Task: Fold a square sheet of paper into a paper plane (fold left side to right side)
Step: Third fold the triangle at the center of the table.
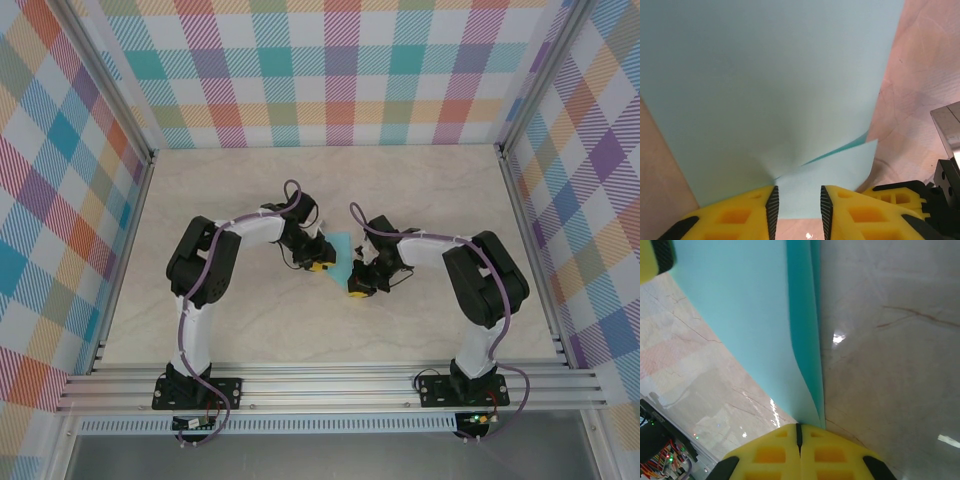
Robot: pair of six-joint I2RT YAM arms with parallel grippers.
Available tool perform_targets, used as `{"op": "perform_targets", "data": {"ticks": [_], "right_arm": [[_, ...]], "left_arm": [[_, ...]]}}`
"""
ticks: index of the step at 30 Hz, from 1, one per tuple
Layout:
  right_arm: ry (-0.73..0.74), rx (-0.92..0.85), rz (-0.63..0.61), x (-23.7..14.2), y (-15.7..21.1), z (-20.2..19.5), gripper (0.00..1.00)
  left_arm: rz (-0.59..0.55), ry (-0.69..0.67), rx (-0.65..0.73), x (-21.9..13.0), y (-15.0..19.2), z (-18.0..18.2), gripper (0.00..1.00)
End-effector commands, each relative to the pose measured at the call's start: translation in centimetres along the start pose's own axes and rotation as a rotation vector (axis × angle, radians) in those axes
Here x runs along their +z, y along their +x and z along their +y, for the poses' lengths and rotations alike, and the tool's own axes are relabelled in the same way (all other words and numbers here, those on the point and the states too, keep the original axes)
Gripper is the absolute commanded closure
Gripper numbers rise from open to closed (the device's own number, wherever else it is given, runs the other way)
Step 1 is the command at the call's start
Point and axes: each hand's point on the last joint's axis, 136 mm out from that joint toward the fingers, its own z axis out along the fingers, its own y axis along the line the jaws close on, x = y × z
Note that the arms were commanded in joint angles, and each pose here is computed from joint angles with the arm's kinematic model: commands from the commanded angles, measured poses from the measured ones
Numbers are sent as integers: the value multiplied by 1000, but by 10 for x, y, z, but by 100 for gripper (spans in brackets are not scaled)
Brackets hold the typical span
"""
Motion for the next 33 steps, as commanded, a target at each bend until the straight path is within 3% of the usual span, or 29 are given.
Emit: {"op": "perform_targets", "data": {"ticks": [1,10,18,33], "right_arm": [[152,96,44,12,19,-48,100],[169,86,47,14,20,-52,100],[175,81,48,14,20,-54,100],[202,80,51,12,21,-57,100]], "left_arm": [[-51,0,53,-25,1,-17,68],[39,61,78,0,38,-40,82],[83,73,73,24,46,-44,86],[63,-90,41,41,35,0,88]]}}
